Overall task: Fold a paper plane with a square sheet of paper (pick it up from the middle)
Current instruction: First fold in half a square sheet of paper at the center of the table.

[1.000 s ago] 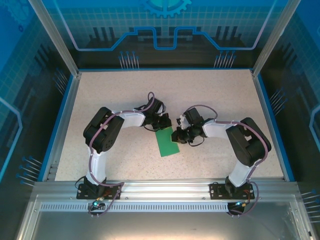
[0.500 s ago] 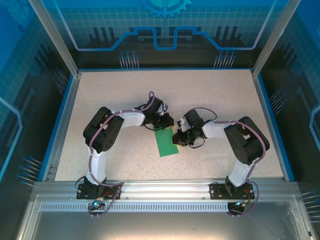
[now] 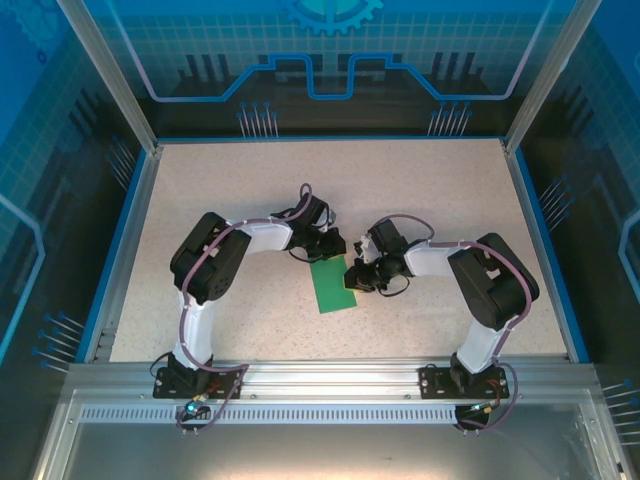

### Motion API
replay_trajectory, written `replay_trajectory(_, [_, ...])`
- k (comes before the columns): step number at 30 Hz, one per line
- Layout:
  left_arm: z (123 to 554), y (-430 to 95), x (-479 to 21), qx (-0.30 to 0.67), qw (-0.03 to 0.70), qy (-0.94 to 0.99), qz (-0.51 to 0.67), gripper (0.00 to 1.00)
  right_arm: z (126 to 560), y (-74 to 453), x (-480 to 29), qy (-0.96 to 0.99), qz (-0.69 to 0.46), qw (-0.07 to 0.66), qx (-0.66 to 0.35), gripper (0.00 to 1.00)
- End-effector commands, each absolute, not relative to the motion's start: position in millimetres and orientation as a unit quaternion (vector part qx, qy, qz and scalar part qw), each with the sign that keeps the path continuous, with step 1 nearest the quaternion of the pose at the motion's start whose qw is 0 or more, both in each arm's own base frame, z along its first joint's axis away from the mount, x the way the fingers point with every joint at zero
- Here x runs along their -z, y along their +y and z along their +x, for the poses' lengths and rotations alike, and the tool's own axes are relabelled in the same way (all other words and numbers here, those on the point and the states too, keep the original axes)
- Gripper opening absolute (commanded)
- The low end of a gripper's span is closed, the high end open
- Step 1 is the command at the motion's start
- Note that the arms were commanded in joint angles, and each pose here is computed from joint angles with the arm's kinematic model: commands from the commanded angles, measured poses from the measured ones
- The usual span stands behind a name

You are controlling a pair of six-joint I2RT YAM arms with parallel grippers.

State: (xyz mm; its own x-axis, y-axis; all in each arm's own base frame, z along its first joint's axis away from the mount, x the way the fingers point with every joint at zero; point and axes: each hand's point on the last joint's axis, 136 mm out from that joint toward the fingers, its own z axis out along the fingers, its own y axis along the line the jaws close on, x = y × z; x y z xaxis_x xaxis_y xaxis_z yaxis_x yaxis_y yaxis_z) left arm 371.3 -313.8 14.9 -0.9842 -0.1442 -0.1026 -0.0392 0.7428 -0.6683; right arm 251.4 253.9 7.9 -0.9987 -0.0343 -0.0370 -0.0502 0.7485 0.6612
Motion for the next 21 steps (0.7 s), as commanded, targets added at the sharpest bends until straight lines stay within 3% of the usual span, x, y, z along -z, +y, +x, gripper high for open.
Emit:
replay_trajectory(1, [388,-298,0,0.321,0.093,0.941,-0.057,0.13,209,229,20,0.950,-0.012,-0.060,-0.306,0.11])
replay_trajectory(13, [417,-286,-5,0.318,0.111,0.940,-0.056,0.13,175,214,28,0.950,-0.024,-0.095,-0.296,0.11])
replay_trajectory(21, [410,-285,10,0.314,0.094,0.943,-0.058,0.12,175,214,23,0.950,-0.020,-0.086,-0.300,0.11])
